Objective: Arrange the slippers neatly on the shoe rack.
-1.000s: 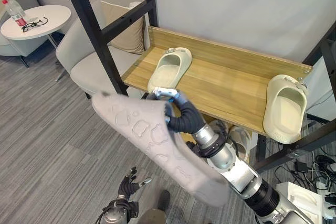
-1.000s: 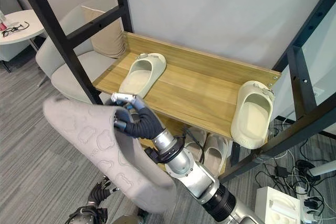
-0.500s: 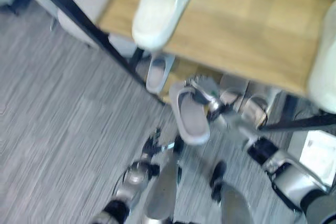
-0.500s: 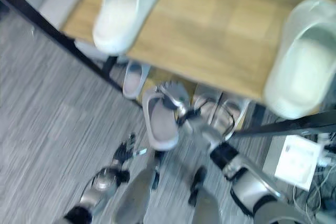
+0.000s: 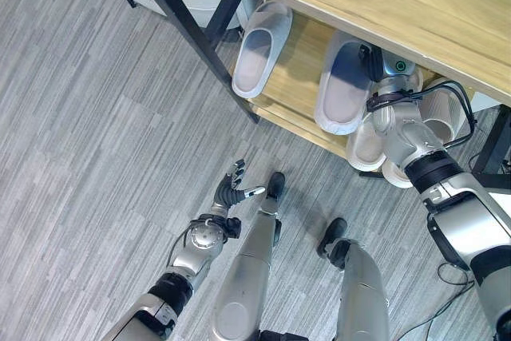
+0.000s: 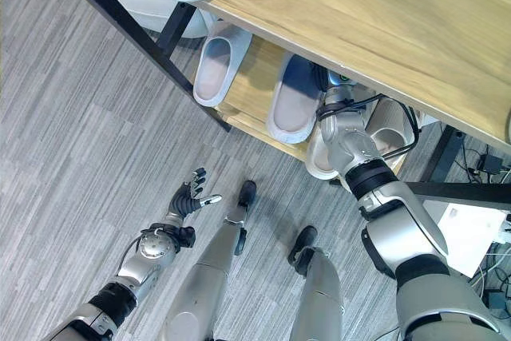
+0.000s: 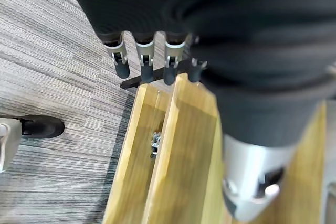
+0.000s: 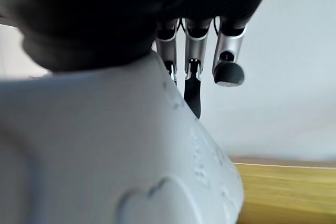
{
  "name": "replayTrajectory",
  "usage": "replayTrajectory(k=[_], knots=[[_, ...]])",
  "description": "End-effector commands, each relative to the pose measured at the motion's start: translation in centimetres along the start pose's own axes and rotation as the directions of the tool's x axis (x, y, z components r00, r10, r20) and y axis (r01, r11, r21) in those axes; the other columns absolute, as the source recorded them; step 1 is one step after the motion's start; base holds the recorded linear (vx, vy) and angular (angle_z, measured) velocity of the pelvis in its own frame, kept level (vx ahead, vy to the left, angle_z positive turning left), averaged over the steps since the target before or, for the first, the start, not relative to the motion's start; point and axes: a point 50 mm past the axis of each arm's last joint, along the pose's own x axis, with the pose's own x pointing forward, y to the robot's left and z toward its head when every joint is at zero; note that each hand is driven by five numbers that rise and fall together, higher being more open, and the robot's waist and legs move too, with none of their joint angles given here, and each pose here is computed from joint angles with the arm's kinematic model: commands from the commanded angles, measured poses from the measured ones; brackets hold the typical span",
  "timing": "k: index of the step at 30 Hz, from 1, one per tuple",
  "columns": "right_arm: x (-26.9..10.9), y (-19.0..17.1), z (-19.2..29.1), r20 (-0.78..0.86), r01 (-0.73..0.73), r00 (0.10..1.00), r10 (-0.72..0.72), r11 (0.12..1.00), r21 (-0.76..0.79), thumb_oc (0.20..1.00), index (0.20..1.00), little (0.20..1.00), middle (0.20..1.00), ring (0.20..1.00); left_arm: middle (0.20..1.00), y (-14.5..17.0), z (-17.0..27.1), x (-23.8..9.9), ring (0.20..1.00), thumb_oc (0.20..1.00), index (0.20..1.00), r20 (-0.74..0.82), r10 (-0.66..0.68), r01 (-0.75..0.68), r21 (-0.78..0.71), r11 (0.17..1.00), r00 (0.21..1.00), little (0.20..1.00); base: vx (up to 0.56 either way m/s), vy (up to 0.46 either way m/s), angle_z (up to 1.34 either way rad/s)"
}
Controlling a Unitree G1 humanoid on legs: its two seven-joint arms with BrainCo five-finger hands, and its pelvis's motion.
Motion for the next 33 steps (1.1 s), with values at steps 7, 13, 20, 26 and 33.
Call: replayTrajectory(k=[7, 13, 20, 26, 33], knots=[[1.0, -0.5, 0.4, -0.046, 0.062, 0.997, -0.058, 0.995, 0.077, 0.200, 0.200, 0.200, 0.200, 0.200, 1.000, -0.5, 1.1, -0.3, 1.000, 1.000, 1.000, 0.082, -0.018, 0.024, -0.064, 0.998, 0.996, 1.000, 0.03, -0.007, 0.12], [1.1, 0.5, -1.4, -0.161, 0.022, 0.987, -0.010, 0.997, 0.077, 0.200, 0.200, 0.200, 0.200, 0.200, 1.000, -0.2, 1.1, -0.9, 1.000, 1.000, 1.000, 0.090, -0.014, 0.021, -0.076, 0.997, 0.996, 1.000, 0.08, -0.027, 0.16], [0.3, 2.3, -3.5, -0.288, -0.114, 0.948, 0.134, 0.990, 0.086, 1.000, 1.000, 1.000, 1.000, 1.000, 1.000, -0.2, 2.0, -1.0, 1.000, 1.000, 1.000, 0.125, -0.040, 0.051, -0.086, 0.995, 0.991, 1.000, 0.01, 0.000, 0.03], [-0.3, 2.7, 1.0, -0.276, 0.012, 0.949, 0.154, 0.855, 0.519, 1.000, 1.000, 1.000, 1.000, 1.000, 1.000, 0.1, 0.8, -1.1, 1.000, 1.000, 1.000, 0.069, -0.002, 0.009, -0.096, 0.995, 0.998, 1.000, 0.00, -0.004, -0.03], [-3.4, 3.2, 2.6, -0.305, 0.111, 0.942, 0.143, 0.722, 0.683, 1.000, 1.000, 1.000, 1.000, 1.000, 1.000, 0.2, -0.1, -1.6, 1.000, 1.000, 1.000, 0.032, 0.026, -0.023, -0.099, 0.995, 0.999, 1.000, -0.01, -0.001, -0.04]])
